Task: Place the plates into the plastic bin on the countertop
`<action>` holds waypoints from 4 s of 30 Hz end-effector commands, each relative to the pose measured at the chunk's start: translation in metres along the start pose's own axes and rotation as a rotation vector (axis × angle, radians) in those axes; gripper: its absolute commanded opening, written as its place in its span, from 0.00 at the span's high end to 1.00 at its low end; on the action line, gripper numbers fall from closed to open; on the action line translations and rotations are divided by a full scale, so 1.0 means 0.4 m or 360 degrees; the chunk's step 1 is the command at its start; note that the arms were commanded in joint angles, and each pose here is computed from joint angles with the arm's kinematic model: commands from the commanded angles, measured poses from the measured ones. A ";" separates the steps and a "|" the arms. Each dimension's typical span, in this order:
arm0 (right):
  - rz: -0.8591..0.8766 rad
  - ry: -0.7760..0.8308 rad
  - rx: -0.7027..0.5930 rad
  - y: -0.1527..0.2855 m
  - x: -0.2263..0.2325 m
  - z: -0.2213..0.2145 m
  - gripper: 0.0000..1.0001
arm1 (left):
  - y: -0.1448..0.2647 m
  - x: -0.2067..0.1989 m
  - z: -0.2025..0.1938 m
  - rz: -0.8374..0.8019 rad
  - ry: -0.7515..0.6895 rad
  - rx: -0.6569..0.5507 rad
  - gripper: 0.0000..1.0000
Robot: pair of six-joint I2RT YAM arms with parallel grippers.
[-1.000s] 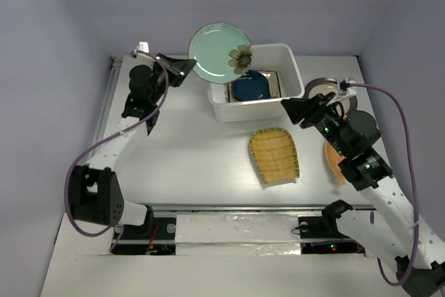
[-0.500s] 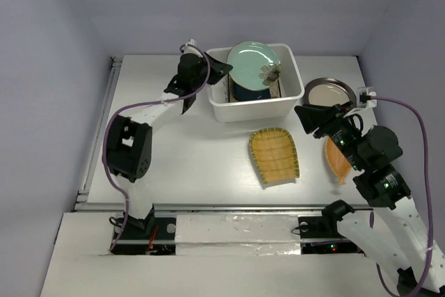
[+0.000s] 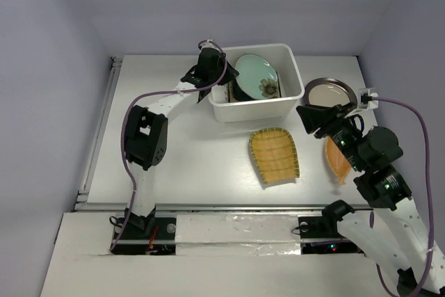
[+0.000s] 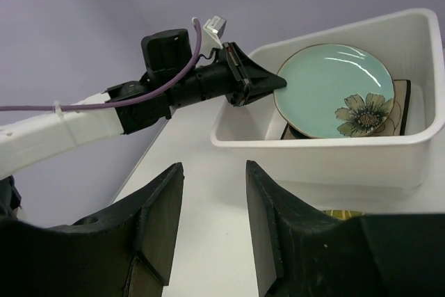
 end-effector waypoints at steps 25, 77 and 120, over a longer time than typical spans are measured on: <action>-0.0432 -0.0175 0.0461 -0.041 -0.134 -0.321 0.52 | -0.012 -0.045 0.041 0.0066 -0.0275 -0.0090 0.71; -0.0735 -0.0763 0.0867 -0.121 -0.249 -0.586 0.82 | 0.667 0.026 -0.127 -0.0542 -0.0356 -0.0591 0.32; -0.0145 -0.0460 0.0319 -0.550 -0.122 0.012 1.00 | 0.705 0.229 -0.307 -0.0377 -0.0329 -0.0169 1.00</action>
Point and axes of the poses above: each gripper's point midway between its finger pads, its own y axis back along the fingers, its own x axis along the line the jaws close on, z = x × y, the point moved 10 cm from there along y, back along the fingers, and after that the axes turned 8 degrees about y, right-handed, at the moved point
